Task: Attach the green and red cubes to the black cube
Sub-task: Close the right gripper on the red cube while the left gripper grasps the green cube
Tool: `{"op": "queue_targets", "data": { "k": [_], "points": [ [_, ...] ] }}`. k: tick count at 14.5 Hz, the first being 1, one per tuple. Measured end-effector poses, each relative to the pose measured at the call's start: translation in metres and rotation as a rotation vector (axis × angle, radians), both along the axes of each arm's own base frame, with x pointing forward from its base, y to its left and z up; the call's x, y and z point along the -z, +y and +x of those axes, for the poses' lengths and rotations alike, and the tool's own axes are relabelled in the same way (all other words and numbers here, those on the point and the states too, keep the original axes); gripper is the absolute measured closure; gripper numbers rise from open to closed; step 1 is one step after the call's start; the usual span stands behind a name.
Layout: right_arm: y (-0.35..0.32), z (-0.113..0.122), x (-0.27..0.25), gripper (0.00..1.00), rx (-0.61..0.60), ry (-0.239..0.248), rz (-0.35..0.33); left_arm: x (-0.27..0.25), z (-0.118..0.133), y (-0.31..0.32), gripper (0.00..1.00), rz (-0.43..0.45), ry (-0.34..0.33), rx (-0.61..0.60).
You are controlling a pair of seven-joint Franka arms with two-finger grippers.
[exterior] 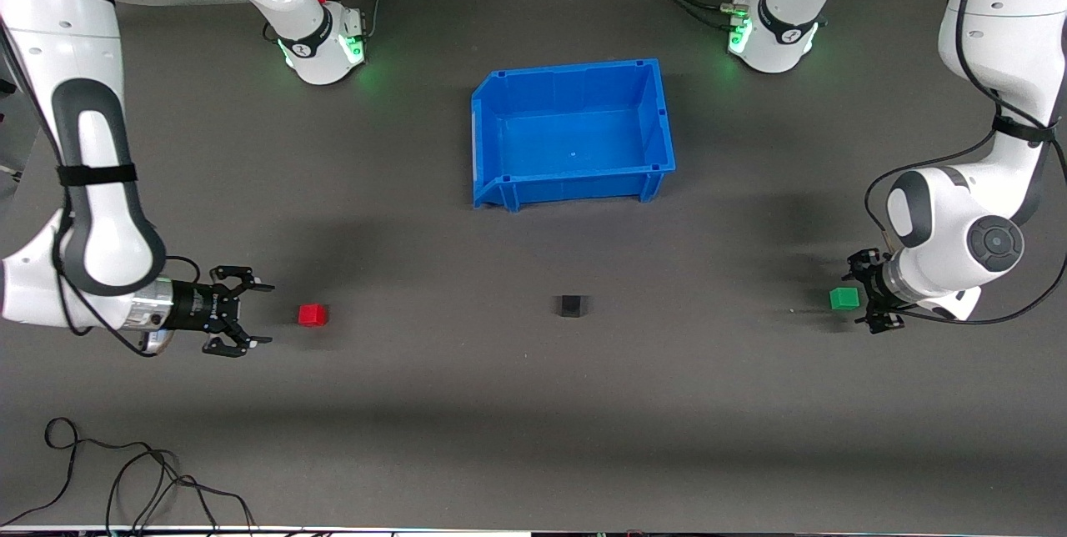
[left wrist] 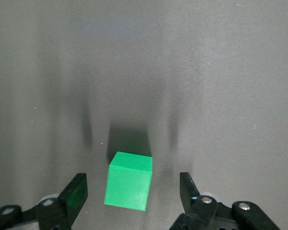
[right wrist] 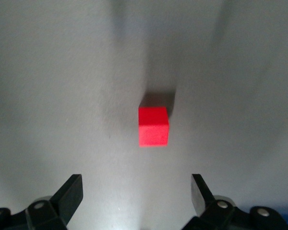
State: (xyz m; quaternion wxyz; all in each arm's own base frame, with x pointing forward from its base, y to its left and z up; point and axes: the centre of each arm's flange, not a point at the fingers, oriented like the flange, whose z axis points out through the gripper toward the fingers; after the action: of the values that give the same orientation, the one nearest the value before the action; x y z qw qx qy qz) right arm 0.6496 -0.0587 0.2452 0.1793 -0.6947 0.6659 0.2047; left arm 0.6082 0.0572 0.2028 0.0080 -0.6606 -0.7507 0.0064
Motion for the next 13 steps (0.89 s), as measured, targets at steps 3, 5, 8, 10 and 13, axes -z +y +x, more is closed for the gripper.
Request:
{"op": "queue_targets", "data": {
  "k": [3,5,8,10,13],
  "points": [
    [0.003,-0.011,0.02,0.0,0.023,-0.002,0.041,0.006,-0.005,-0.009,0.13,0.001,0.017,0.029],
    [0.002,-0.016,0.031,0.0,0.037,0.008,0.057,0.008,-0.007,-0.012,0.16,0.006,0.023,0.047],
    [0.0,-0.017,0.047,0.0,0.059,0.002,0.051,0.008,-0.007,-0.011,0.39,0.009,0.018,0.052],
    [0.001,-0.018,0.06,0.0,0.063,-0.011,0.073,0.009,-0.007,-0.009,0.47,0.011,0.012,0.053],
    [0.002,-0.021,0.075,0.0,0.056,-0.007,0.087,0.009,-0.007,-0.008,0.47,0.021,0.011,0.063]
  ]
}}
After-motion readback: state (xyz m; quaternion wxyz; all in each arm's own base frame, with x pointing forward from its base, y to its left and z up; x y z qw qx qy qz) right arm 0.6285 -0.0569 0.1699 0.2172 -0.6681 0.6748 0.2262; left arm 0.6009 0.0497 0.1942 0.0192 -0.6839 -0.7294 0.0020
